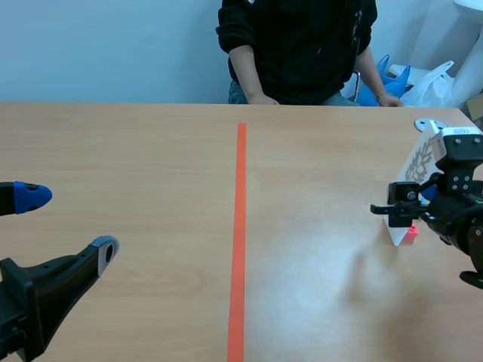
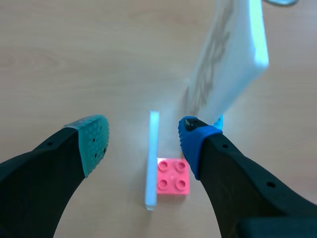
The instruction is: Sort the leaf by its shape. The table is split by an orange tape line. A compound leaf with several leaflets goes to the left side, a simple leaf with one blade goes to the right side. Return to the home posture when a red brick is placed on the table.
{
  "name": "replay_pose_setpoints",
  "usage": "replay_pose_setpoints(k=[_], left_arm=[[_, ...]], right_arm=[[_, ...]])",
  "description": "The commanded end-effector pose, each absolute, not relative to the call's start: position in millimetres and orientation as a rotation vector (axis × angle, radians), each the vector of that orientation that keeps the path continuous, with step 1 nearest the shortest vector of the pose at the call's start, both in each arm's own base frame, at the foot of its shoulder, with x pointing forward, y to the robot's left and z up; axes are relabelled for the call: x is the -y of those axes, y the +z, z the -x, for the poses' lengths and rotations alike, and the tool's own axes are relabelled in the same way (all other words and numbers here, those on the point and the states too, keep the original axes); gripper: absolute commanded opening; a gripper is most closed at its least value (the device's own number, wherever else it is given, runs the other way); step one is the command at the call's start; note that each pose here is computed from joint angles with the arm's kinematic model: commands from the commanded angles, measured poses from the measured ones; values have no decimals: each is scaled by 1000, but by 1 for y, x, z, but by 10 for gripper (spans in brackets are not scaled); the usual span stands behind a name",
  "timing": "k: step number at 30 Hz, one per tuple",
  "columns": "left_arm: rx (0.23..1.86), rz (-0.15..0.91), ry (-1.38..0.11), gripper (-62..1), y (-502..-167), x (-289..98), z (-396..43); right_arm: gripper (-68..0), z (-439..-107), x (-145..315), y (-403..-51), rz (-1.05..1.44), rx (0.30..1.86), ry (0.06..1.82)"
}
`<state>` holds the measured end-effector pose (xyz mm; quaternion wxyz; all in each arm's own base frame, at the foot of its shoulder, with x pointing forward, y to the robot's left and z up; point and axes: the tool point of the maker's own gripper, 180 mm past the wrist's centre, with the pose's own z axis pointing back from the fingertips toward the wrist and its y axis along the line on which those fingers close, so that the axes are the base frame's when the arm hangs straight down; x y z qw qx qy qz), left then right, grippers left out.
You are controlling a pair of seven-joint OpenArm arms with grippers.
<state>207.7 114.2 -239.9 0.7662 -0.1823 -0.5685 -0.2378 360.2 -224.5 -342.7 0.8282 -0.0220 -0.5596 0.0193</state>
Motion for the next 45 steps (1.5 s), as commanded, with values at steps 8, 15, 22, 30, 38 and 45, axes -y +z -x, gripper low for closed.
replay_pose_setpoints(k=[8, 15, 22, 30, 38, 45], left_arm=[[1273, 420, -514, 14, -229, -109, -209], [1273, 420, -514, 14, -229, -109, -209], [1273, 420, -514, 14, -229, -109, -209], [1272, 420, -514, 14, -229, -109, -209], [1273, 423, -510, 14, -229, -109, -209], [1276, 441, -485, 14, -227, -109, -210]], right_arm=[[-364, -357, 218, -282, 41, 1315, 102], [-281, -336, 201, -248, -64, 1356, 133], [-128, -291, 155, -241, -289, 1316, 278], [4, -248, 120, -237, -411, 1256, 399], [4, -231, 109, -236, -433, 1221, 426], [4, -233, 112, -237, -416, 1222, 414]])
